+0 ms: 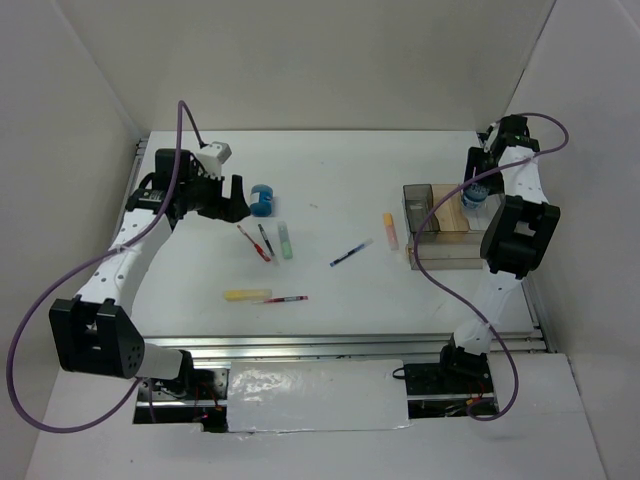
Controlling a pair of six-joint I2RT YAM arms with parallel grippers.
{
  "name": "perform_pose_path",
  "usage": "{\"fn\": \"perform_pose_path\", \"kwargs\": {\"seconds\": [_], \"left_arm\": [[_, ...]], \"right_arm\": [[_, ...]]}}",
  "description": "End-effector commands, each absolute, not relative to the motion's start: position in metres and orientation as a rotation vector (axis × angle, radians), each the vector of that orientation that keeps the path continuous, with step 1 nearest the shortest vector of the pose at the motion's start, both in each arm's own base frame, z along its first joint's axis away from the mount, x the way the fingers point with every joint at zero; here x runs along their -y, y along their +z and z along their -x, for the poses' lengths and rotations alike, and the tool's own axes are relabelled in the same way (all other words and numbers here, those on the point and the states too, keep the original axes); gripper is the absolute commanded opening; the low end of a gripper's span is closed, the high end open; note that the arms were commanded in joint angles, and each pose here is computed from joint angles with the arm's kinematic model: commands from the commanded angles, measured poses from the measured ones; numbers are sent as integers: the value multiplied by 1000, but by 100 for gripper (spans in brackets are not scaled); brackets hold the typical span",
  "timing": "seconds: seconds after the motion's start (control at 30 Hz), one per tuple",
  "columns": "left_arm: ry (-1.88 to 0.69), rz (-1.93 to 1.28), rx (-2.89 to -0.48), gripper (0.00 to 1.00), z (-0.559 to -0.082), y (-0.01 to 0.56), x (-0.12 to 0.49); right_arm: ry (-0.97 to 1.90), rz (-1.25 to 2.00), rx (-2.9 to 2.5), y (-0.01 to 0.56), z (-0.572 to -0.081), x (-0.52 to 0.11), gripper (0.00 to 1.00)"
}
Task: Sort the stationery into containers
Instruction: Place the stationery in the storage box, then pick up the stationery from the center of the board.
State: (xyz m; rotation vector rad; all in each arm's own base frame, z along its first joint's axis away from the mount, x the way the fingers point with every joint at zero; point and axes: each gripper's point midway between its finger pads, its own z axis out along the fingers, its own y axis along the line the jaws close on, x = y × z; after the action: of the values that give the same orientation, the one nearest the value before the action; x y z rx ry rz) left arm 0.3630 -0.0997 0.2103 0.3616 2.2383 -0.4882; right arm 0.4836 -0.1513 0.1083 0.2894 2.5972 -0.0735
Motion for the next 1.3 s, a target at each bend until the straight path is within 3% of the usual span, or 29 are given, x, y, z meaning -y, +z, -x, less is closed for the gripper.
{"fn": "perform_pose_path", "kwargs": {"seconds": [0.0,0.2,0.6,0.8,1.0,1.27], "left_arm": [[-484,-378,-2194,99,-372,223,102],[-489,-374,-2204,99,-371,219,102],[-481,-369,-2207,99,-372,219,102],[-427,-336,-2212,99,-379,220,96],[-285,-302,-2226,99,-401,224,101],[-30,-125,-2375,97,-440,193,126]], "right_arm": [[-84,-301,-2471,133,-511,162,46],[-73,-319,-2480,127,-512,164,66],[-70,-334,-2489,121,-510,166,84],[-47,-321,-2481,130,-509,161,85],[28,-273,-2401,177,-503,143,84],[94,-210,-2371,210,-465,117,83]]}}
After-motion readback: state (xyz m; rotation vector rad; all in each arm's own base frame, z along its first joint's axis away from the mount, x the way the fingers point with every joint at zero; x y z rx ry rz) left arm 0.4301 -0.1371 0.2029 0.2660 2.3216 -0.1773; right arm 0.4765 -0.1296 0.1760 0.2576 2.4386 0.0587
